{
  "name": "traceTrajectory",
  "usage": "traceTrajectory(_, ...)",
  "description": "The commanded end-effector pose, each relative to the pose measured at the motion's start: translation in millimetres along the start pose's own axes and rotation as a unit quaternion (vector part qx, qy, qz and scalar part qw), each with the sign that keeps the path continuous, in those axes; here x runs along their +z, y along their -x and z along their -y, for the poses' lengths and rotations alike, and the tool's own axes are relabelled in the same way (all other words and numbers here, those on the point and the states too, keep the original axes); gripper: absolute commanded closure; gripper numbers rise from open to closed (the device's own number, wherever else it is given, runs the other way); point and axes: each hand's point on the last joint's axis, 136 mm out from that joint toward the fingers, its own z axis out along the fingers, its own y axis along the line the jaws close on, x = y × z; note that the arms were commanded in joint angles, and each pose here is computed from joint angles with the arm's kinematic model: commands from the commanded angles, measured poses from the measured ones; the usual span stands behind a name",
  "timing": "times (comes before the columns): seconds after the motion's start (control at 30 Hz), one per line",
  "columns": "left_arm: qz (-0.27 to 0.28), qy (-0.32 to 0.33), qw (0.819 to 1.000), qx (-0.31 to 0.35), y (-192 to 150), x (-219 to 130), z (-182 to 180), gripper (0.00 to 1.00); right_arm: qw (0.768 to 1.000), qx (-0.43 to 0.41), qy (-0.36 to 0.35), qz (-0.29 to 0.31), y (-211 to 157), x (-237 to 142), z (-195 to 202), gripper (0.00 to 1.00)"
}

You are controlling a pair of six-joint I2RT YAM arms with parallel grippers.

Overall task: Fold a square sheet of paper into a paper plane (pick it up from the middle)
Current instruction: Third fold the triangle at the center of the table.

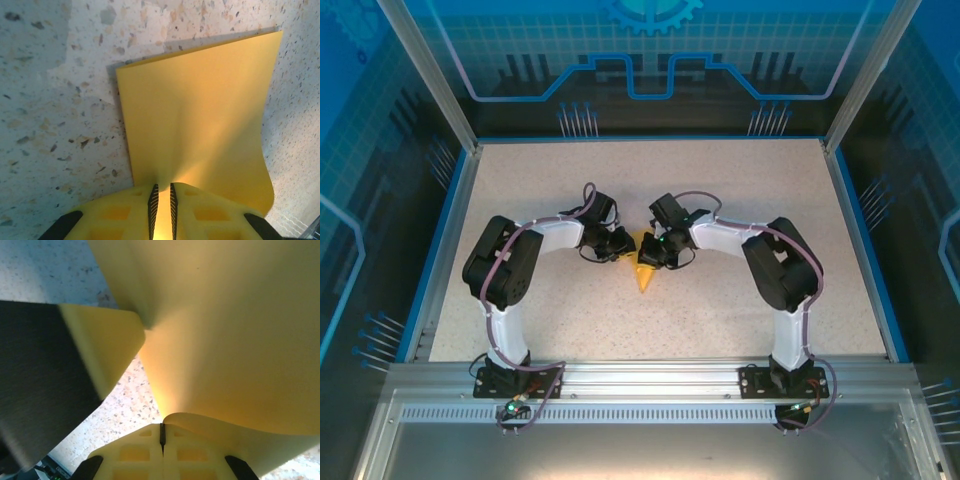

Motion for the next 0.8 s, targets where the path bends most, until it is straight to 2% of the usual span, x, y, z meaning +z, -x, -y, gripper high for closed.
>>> traceTrajectory(0.0,-0.02,0.053,0.998,-0.004,-11,13,-27,0.79,1.0,-0.001,0.001,-0.001,0,9,-5,0.97)
traceTrajectory(0.77,-0.022,0.054,0.998,-0.003,-13,14,-27,0.79,1.0,-0.011,0.002,-0.013,-1,24,1,0.96)
